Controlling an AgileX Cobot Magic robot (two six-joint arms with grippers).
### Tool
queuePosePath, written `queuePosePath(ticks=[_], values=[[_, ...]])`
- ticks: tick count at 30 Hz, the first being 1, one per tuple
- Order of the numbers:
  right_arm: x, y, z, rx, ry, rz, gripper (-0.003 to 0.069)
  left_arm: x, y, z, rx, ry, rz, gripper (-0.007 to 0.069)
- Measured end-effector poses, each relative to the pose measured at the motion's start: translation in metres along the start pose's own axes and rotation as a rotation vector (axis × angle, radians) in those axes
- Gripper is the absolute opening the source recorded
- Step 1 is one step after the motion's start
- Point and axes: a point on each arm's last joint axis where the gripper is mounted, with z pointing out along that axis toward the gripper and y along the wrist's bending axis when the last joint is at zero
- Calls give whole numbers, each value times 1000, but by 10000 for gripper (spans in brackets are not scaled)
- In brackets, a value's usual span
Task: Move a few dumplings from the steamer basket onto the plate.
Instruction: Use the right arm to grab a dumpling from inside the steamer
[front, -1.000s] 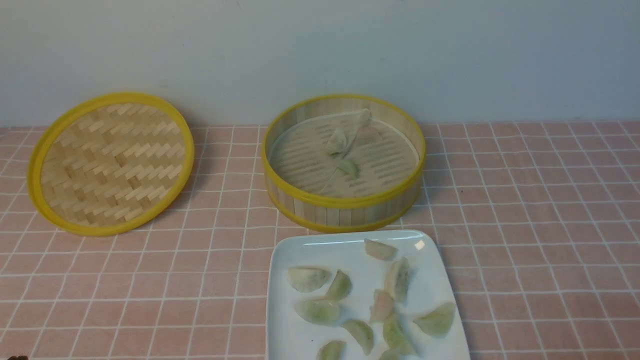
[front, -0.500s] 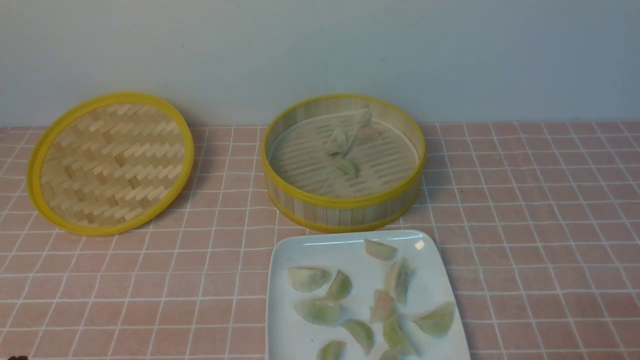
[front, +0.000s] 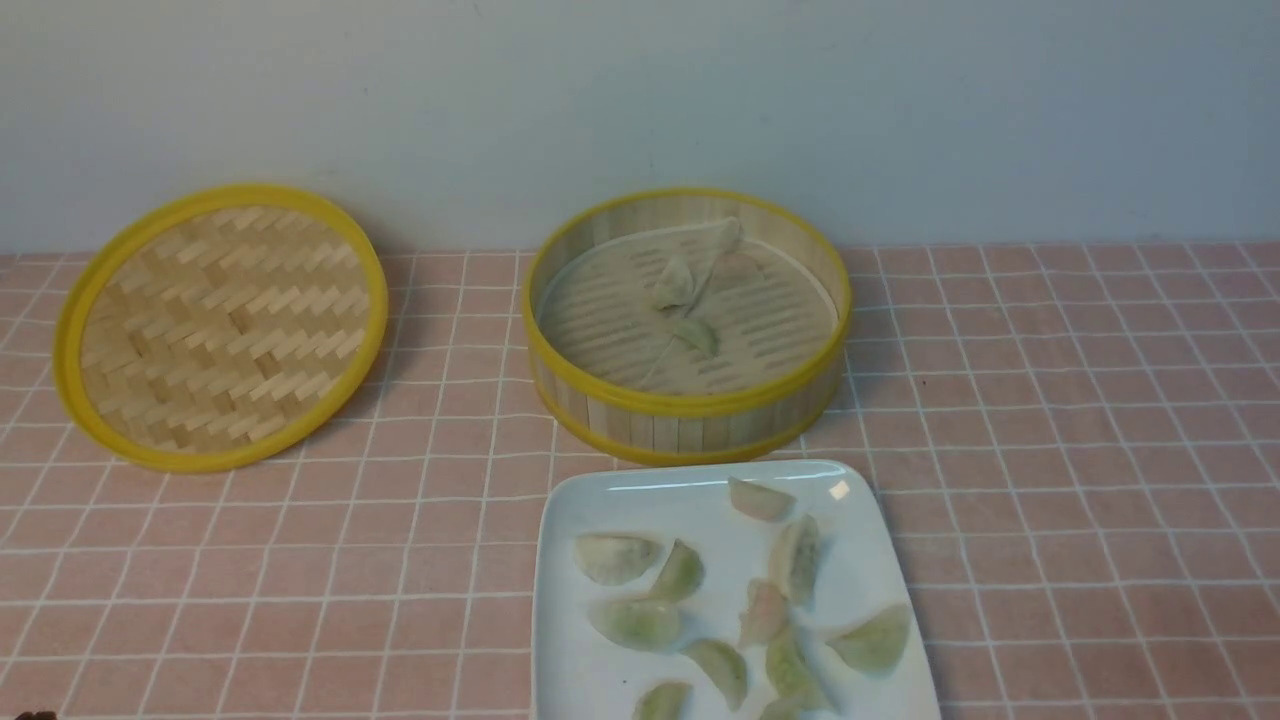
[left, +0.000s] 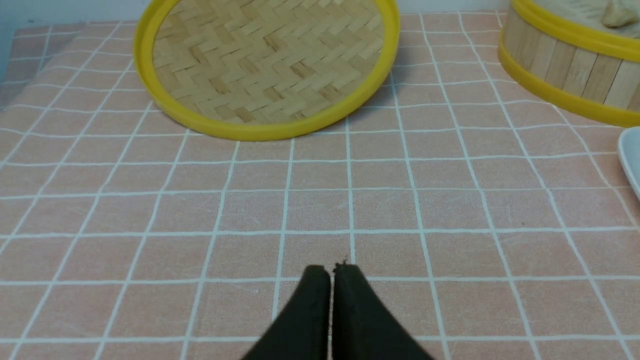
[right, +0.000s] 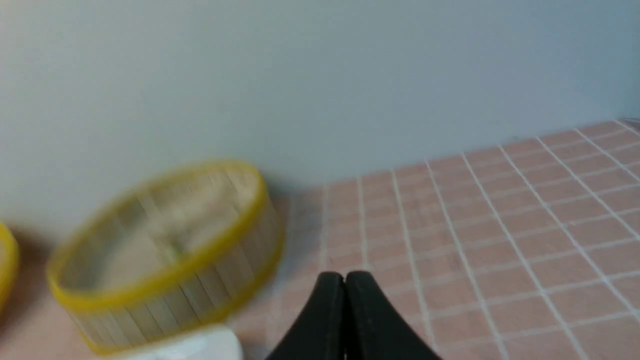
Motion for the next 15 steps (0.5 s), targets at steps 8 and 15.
queuePosePath(ticks=[8, 15], values=[[-21, 0, -3, -36, -235, 341, -15, 0, 0, 0, 0, 0, 0, -6], [-68, 20, -12, -117, -323, 392, -15, 0, 0, 0, 0, 0, 0, -6]])
